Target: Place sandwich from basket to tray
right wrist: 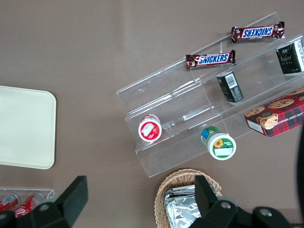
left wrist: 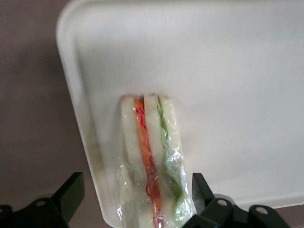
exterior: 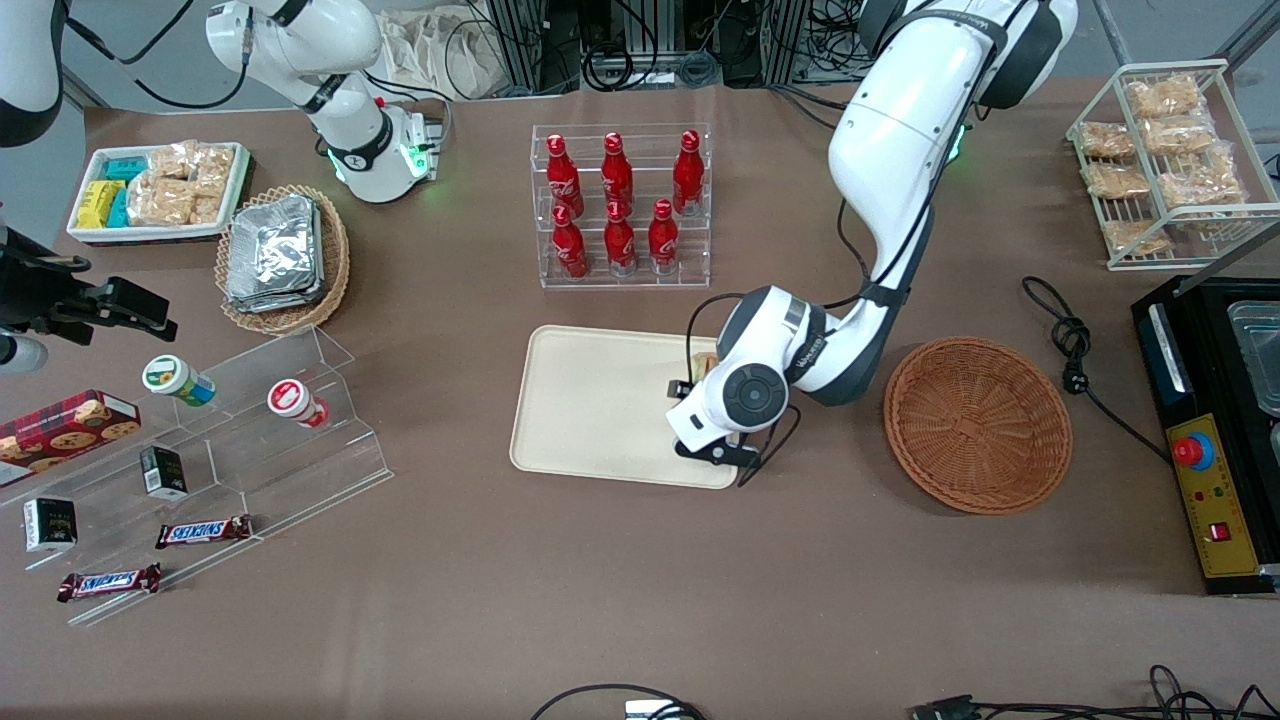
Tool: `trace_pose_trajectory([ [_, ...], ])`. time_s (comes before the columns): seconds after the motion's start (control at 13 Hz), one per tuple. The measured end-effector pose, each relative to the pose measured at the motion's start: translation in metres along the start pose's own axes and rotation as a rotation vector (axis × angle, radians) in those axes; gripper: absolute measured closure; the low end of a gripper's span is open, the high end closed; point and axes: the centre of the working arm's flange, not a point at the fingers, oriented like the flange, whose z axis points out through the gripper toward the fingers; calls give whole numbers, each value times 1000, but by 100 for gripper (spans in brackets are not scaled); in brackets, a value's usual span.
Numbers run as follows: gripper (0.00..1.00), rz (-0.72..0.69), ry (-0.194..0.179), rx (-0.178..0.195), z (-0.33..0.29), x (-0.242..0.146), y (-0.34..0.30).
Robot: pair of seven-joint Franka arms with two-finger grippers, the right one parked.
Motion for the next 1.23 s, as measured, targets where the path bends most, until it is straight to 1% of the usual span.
trace_pose_trajectory([
  [0.23,0,-58,108,-52,-81,20,-40],
  [0.31,0,-79,136,-65,-113,19,-58],
  [0.38,0,-98,150,-64,-142,14,-73],
  [0.46,0,-120,151,-53,-168,7,-90],
  [0.54,0,-142,143,-28,-191,-2,-108],
  [0.62,0,-159,141,20,-213,-12,-127],
  [0.69,0,-167,136,89,-235,-26,-144],
  [0.77,0,-171,129,144,-253,-40,-153],
  [0.85,0,-175,124,189,-270,-53,-159],
  [0.92,0,-183,129,221,-286,-65,-167],
  [1.0,0,-196,137,234,-301,-74,-177],
  [1.08,0,-201,144,234,-316,-83,-190],
  [1.23,0,-204,155,222,-347,-101,-227],
])
